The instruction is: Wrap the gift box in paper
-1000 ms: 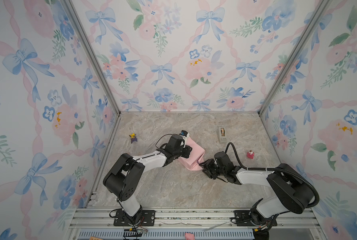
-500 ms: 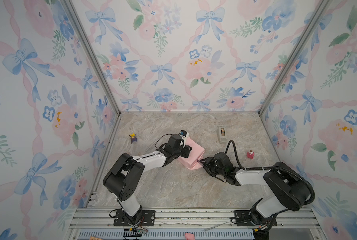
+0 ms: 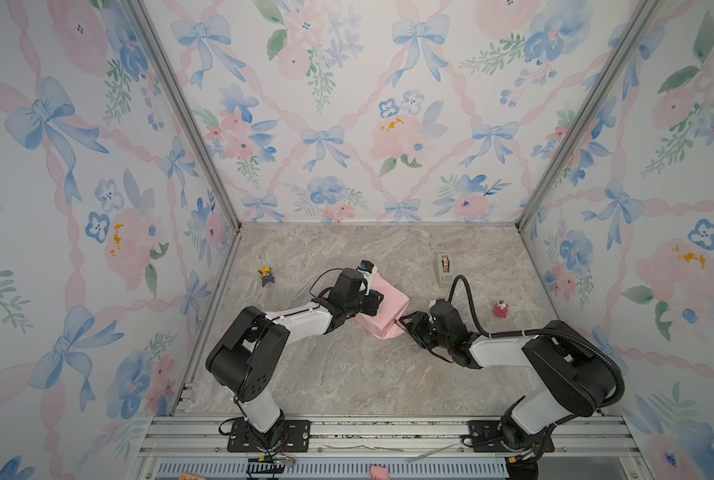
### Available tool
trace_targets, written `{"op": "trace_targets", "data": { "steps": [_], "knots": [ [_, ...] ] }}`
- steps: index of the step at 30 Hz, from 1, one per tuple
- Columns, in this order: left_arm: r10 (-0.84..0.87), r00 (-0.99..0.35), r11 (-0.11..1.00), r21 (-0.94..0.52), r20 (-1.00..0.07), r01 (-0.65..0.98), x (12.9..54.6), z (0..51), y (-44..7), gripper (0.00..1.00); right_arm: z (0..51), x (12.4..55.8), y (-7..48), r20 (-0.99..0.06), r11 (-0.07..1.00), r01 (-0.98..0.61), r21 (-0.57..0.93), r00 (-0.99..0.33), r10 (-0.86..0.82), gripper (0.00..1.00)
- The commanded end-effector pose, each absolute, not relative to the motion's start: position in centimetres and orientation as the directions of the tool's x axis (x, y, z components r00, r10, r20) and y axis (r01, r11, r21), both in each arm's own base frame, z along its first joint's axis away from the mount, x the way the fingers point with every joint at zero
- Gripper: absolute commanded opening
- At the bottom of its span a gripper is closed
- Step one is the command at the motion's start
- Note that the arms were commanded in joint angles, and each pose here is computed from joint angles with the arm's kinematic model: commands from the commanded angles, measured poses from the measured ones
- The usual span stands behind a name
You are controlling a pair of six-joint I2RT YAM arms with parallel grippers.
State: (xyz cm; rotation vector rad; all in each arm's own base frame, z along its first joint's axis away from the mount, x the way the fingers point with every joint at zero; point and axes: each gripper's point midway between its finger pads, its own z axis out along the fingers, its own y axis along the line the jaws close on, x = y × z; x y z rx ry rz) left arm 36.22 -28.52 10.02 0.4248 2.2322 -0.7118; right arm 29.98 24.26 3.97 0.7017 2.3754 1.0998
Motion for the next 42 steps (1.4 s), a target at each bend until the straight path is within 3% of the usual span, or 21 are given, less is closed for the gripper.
{"op": "trace_targets", "data": {
  "steps": [1,6,21,33,42],
  "knots": [
    [0.093,-0.709,0.809,-0.362,-0.699,0.463,35.8,8.1,-27.7,0.26,4.5,30.8,24.2,-0.231,0.605,0.185,0.775,-0.807,0.543,0.54],
    [0.093,-0.711,0.81,-0.363,-0.697,0.461,35.8,7.9,-27.6,0.26,4.9,31.6,24.3,-0.271,0.651,0.118,0.75,-0.842,0.466,0.54],
    [0.092,-0.712,0.809,-0.364,-0.697,0.461,36.0,7.9,-27.7,0.26,4.6,28.3,24.2,-0.144,0.634,0.15,0.759,-0.911,0.387,0.52],
    [0.091,-0.699,0.809,-0.356,-0.709,0.467,36.2,8.4,-27.7,0.25,4.4,29.0,23.9,-0.08,0.596,0.218,0.773,-0.898,0.432,0.22],
    [0.093,-0.699,0.807,-0.358,-0.709,0.469,36.1,8.3,-27.7,0.25,3.8,28.7,24.2,-0.01,0.584,0.264,0.768,-0.906,0.422,0.23]
  ]
}}
